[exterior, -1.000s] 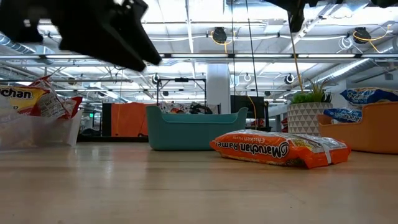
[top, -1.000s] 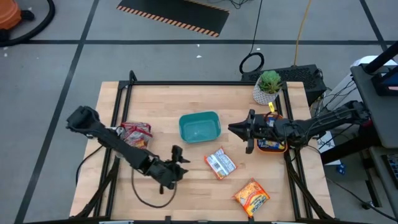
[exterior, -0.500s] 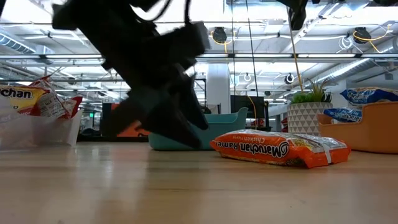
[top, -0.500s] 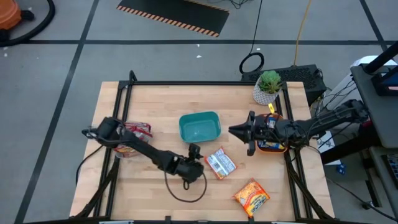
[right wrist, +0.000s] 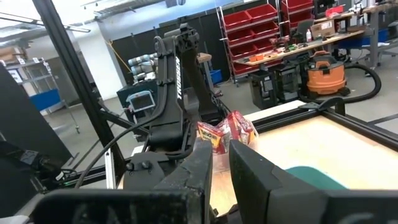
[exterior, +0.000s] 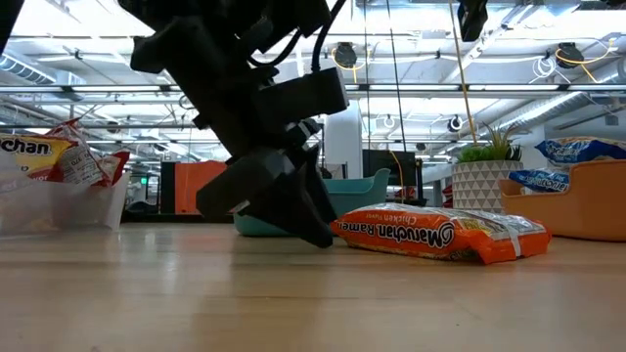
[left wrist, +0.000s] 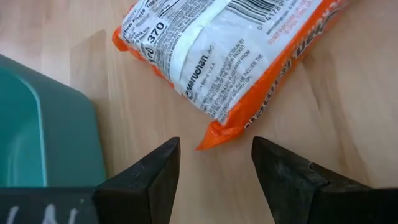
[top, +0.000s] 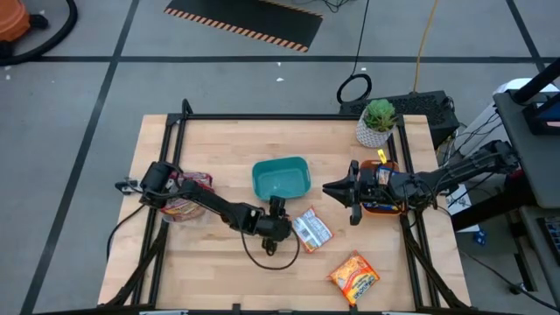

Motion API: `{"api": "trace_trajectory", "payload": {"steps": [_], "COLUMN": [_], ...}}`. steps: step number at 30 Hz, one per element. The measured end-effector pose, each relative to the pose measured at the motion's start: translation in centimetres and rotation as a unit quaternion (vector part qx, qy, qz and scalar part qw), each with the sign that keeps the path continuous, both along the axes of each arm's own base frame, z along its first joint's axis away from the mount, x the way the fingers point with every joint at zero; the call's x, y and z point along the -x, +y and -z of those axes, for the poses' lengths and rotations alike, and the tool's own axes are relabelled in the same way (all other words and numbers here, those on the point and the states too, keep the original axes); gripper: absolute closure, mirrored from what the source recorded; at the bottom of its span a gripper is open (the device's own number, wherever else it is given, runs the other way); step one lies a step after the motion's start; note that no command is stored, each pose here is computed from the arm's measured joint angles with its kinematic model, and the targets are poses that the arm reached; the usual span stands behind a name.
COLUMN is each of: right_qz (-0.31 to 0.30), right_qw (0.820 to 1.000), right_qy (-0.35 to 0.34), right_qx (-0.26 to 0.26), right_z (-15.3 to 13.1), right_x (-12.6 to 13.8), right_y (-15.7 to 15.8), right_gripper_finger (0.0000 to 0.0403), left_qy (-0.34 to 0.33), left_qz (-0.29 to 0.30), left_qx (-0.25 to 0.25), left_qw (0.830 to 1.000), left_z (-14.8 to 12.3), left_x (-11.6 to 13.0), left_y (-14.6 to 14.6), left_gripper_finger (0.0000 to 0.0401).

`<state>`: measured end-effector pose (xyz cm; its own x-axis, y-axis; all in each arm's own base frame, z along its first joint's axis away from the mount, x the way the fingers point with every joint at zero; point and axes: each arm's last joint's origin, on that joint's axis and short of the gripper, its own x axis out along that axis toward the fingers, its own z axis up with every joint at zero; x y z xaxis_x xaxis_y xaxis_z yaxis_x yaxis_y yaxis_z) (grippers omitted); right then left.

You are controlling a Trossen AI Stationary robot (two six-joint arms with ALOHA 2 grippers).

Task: Sort Maruchan noodles
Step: Put the top orange noodle pack into the green bin

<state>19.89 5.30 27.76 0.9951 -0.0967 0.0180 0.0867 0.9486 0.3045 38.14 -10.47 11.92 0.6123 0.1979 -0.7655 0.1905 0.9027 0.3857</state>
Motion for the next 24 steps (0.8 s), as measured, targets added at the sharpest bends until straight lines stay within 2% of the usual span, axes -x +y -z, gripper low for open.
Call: {"api": "trace_trajectory", "payload": {"steps": [18, 24], "right_qz": [0.002, 0.002], "right_qw": [1.000, 1.000], "right_qy": [-0.004, -0.004], "right_qx": [-0.001, -0.001], "right_z": [-0.09, -0.09], "right_x": [-0.01, -0.01], "right_y": [-0.03, -0.03], "right_gripper_finger": [0.0355, 0.0355], "left_qy": [-0.023, -0.025], "left_qz": [-0.002, 0.013], "left_qx": [0.029, 0.058], "left_qw": [0.999, 0.998], "left_z": [0.51, 0.51], "left_x": [-0.55, -0.68], "left_y": [-0.19, -0.38], "left_gripper_finger": [0.0194, 0.0233]}}
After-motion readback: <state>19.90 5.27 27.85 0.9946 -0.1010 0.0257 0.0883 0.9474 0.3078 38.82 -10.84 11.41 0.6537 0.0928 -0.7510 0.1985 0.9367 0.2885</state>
